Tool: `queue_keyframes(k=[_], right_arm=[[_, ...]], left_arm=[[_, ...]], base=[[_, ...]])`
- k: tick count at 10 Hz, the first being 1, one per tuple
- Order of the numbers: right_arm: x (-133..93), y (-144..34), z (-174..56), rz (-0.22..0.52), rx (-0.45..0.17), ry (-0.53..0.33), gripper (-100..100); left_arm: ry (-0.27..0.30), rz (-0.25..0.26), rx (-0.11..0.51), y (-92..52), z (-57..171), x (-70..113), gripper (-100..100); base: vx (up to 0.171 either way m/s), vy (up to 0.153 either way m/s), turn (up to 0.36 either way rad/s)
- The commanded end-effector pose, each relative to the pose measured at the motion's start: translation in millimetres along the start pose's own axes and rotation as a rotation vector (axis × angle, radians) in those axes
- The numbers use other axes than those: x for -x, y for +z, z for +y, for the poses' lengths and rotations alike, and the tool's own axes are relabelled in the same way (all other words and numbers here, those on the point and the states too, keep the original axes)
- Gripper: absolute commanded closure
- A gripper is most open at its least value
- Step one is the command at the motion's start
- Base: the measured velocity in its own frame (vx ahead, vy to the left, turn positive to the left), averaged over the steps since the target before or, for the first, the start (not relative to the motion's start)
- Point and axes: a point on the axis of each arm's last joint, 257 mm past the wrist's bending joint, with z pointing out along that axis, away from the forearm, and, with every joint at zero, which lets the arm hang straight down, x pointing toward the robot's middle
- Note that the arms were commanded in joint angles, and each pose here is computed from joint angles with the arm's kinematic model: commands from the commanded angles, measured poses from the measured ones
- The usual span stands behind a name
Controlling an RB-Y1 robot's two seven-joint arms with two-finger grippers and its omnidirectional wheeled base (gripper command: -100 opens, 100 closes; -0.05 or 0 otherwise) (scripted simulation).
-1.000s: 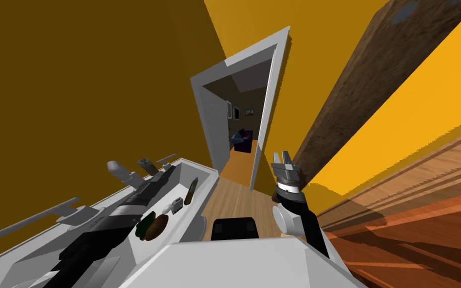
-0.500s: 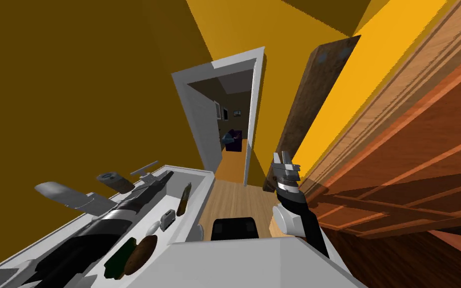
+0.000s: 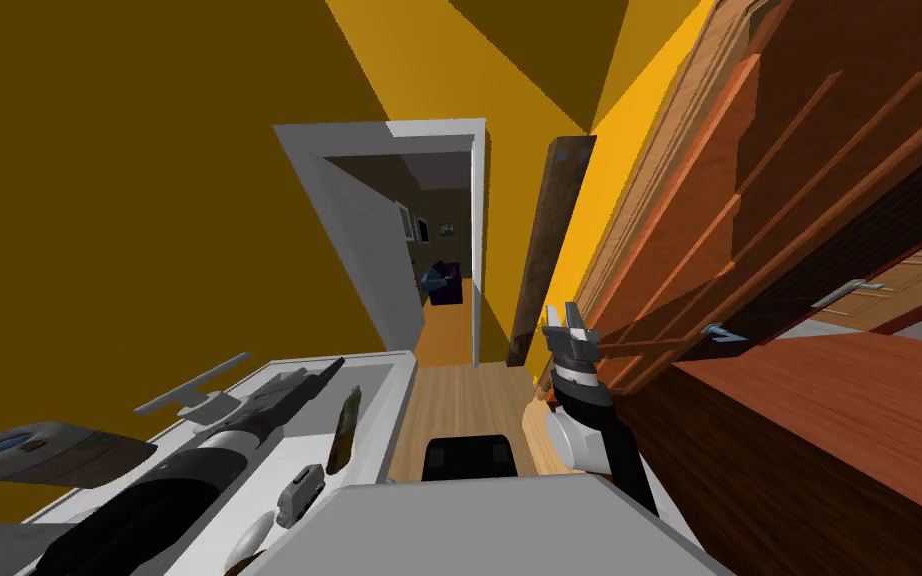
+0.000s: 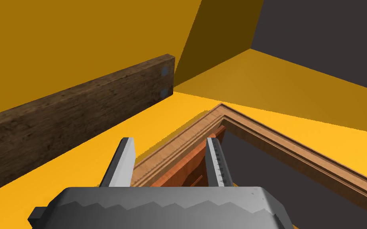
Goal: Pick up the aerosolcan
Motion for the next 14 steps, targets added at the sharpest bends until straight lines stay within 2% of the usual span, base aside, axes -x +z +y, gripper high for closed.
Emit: queue_keyframes(k=[1,4,5,6,9,10,12,13,14], right_arm=[[0,0.0,0,0.000,0.000,0.000,0],[0,0.0,0,0.000,0.000,0.000,0],[0,0.0,0,0.000,0.000,0.000,0],[0,0.0,0,0.000,0.000,0.000,0],[0,0.0,0,0.000,0.000,0.000,0],[0,0.0,0,0.000,0.000,0.000,0],[0,0.0,0,0.000,0.000,0.000,0],[0,0.0,0,0.000,0.000,0.000,0],[0,0.0,0,0.000,0.000,0.000,0]], left_arm=[[0.031,0.071,0.029,-7.4,13,-21.5,-100],[0.054,0.217,0.078,-25.0,33,-68.5,-100],[0.054,0.217,0.078,-25.0,33,-68.5,-100],[0.050,0.271,0.098,-33.9,41,-87.1,-100],[0.001,0.450,0.179,-75.1,65,-152.9,-100],[0.001,0.452,0.180,-75.9,65,-153.4,-100],[-0.055,0.576,0.256,-116.5,82,-199.6,-100],[-0.060,0.582,0.254,-117.9,80,-202.3,-100],[-0.089,0.634,0.289,-138.1,85,-221.9,-100]], base=[[-0.007,0.056,-0.336],[-0.004,0.044,-0.401],[0.004,0.031,-0.080],[0.008,0.012,-0.169],[0.017,0.004,-0.220],[0.020,-0.009,-0.022],[0.025,-0.031,-0.085],[0.017,-0.036,-0.022],[0.016,-0.034,-0.007]])
